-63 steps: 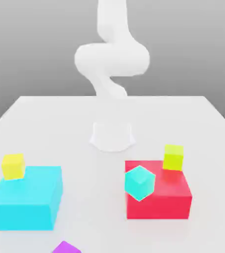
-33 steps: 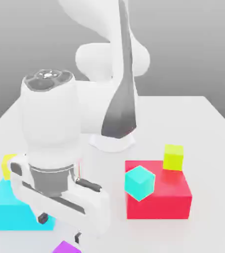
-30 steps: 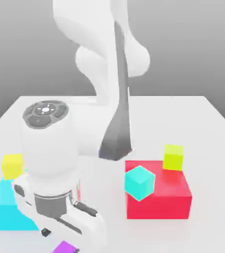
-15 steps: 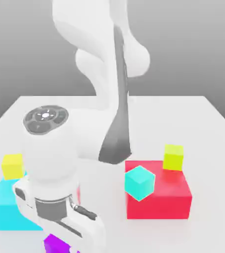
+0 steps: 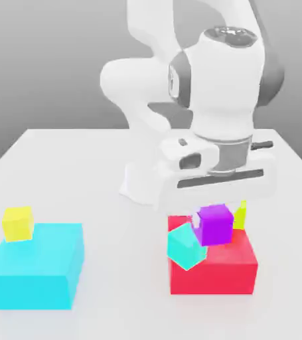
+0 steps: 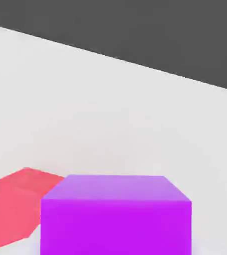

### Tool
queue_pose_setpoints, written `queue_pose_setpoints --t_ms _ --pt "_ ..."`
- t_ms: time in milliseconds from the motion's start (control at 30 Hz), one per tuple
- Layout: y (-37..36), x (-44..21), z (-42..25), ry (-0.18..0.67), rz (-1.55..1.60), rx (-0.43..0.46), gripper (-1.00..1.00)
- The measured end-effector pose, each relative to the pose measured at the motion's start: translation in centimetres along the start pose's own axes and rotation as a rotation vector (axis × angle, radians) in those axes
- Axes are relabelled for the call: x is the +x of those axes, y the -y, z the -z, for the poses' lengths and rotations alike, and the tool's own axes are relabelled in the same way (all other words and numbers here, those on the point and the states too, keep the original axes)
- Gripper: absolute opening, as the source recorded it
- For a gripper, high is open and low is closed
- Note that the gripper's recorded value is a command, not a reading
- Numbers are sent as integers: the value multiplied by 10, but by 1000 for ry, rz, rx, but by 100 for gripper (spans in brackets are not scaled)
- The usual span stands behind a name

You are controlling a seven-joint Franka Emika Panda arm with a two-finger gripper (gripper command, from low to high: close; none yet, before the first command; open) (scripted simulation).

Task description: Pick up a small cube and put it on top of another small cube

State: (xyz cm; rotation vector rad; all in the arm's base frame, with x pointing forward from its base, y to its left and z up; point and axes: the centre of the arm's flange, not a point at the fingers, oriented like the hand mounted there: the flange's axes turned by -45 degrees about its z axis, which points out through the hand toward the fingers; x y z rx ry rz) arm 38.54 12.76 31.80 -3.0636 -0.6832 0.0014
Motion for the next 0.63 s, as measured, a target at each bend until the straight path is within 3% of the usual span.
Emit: queue_pose_setpoints --t_ms 300,500,533,633 --pt "93 -82 18 1 524 1 -100" --pt "101 -90 -37 1 582 -1 -100" --pt "101 -91 -44 1 582 -1 100" --pt "101 -91 -44 1 582 -1 100"
